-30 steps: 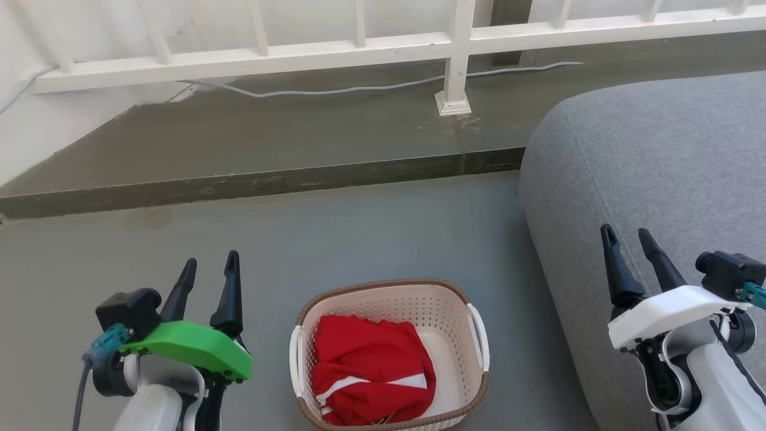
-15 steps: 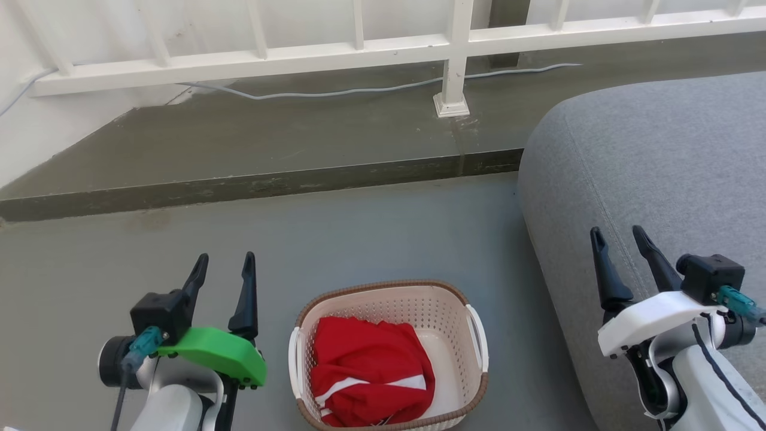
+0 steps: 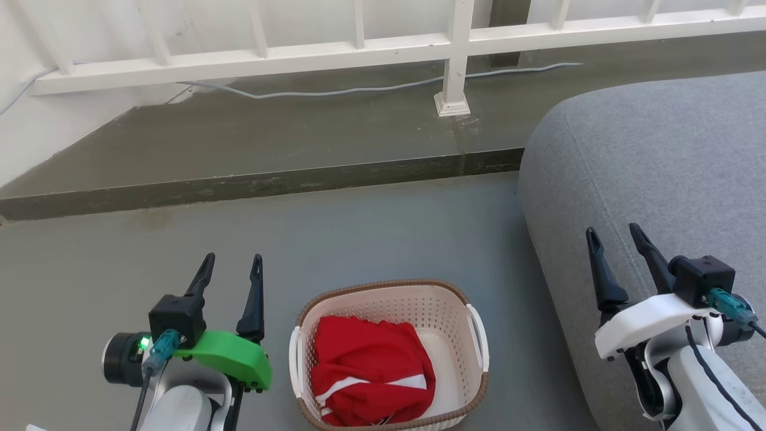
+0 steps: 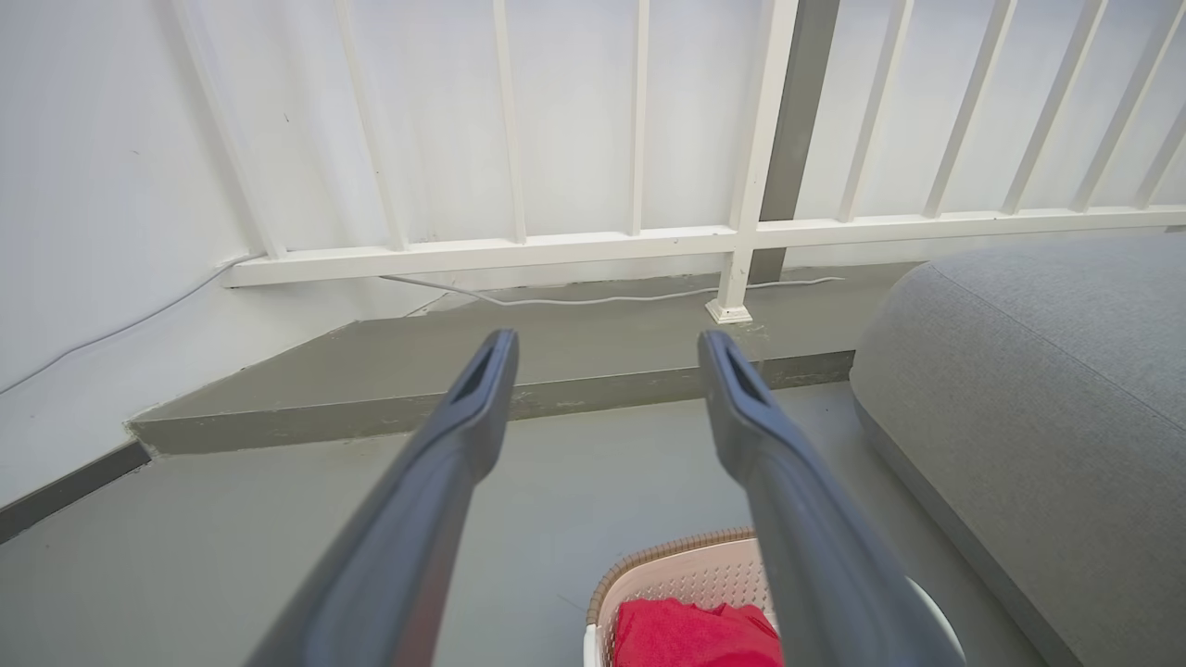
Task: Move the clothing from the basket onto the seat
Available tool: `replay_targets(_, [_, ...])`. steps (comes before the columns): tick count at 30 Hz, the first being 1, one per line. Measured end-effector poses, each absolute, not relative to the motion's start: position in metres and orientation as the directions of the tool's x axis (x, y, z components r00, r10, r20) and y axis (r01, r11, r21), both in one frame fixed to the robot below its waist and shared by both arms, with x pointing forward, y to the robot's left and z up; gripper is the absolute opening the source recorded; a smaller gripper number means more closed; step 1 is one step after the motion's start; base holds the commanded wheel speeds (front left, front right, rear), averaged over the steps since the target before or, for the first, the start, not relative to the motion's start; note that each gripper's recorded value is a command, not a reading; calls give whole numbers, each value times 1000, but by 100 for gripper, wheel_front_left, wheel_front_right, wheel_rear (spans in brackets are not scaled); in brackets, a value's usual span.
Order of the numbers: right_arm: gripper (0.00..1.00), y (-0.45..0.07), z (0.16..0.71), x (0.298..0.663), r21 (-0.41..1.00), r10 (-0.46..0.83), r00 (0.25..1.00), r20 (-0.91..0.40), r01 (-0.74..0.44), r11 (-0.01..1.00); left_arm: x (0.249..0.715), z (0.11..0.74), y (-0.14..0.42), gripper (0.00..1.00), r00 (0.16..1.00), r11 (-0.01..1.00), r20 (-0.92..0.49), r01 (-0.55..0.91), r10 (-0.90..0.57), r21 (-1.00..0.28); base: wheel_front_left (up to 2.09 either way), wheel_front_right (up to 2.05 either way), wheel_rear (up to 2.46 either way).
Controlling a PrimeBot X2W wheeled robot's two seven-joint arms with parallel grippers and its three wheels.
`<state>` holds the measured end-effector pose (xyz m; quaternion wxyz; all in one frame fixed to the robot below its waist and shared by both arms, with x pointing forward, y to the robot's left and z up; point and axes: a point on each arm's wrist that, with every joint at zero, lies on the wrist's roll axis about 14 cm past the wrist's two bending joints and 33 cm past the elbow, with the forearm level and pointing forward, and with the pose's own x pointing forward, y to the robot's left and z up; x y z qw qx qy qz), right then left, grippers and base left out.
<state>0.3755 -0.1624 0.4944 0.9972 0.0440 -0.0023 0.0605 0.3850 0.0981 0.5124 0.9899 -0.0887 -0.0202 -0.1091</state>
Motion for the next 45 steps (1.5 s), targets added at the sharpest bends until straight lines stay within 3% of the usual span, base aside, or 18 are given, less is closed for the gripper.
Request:
replay_targets(25, [100,-164,489,377,90,123,992,-6,-122,988,387,502,99,100,977,962,26,212,-211,-170,0,0,0])
replay_targets(45, [100,-159,495,426,96,161,986,32,-164,982,413,457,56,100,939,935,-99,308,-328,-173,0,0,0])
